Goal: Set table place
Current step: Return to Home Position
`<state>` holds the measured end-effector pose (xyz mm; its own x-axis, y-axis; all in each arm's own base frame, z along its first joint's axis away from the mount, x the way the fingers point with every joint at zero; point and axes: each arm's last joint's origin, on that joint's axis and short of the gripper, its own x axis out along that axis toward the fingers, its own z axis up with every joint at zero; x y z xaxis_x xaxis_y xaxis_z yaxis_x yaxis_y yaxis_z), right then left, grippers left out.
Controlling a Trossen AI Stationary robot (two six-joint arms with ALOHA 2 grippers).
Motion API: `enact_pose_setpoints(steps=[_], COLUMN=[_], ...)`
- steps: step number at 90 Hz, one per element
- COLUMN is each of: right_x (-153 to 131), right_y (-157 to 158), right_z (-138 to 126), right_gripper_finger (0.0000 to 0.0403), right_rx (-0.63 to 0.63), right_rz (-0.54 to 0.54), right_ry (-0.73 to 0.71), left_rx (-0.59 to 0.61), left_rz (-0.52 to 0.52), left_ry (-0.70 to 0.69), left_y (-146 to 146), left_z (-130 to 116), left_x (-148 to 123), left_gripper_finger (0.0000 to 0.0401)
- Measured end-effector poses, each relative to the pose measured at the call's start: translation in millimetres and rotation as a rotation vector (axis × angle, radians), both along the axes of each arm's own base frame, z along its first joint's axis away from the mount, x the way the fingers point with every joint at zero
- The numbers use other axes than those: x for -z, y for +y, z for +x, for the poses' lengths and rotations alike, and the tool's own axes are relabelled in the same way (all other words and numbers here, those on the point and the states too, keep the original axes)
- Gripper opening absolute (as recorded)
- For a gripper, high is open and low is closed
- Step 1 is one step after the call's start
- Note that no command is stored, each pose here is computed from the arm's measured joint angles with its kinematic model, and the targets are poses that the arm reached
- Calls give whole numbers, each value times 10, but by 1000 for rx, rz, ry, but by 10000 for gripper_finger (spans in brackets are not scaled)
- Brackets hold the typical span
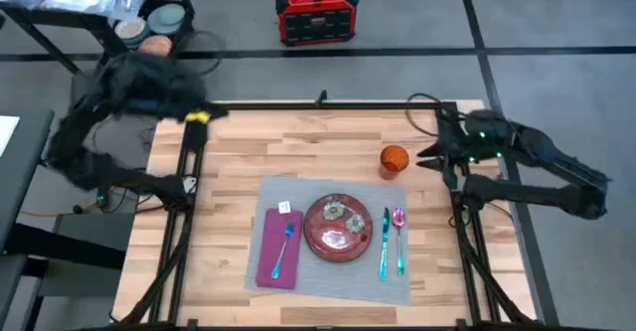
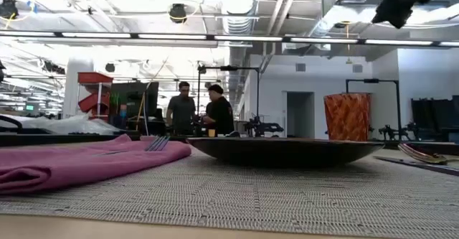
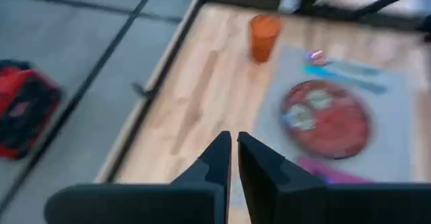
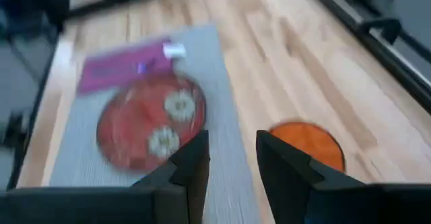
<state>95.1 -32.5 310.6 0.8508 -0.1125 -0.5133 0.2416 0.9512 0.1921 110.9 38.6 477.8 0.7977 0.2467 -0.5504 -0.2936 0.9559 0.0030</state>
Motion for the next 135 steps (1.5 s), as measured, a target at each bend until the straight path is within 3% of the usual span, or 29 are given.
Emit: enact_pose_setpoints(steps=[8,17,33,43,51,65,80,103,122,135], right_x=[242,524,857,969,1048,1193,1303,1309,1460,1461], right_y=[-8,15,165,282,344,383,320,304,296,294], right_z=[95,255,440,456,443,394,220,-113,-52,-62], right_gripper_finger=[111,111,111,111,111,107,97,95,95,95], right_rx=[8,-70,-180,-189,-162,-141,-87,-69,-55,-60], right_rz=[59,184,338,341,303,177,115,54,24,-1], right_ry=[-96,-186,-344,-427,-434,-382,-252,-331,-266,-263], left_rx=[10,22,76,66,33,16,24,-24,-92,-126], left_rz=[-42,-117,-323,-404,-410,-296,-137,-119,-80,-101], left_ry=[-143,-290,-400,-517,-563,-511,-453,-348,-413,-355], left_y=[-74,-124,-246,-299,-313,-280,-213,-201,-214,-200], left_z=[-50,12,191,235,226,195,142,-105,-323,-275], left_x=[393,936,2004,2488,2771,2934,2773,2801,2915,3088], left_gripper_finger=[4,1,0,0,0,0,0,0,0,0])
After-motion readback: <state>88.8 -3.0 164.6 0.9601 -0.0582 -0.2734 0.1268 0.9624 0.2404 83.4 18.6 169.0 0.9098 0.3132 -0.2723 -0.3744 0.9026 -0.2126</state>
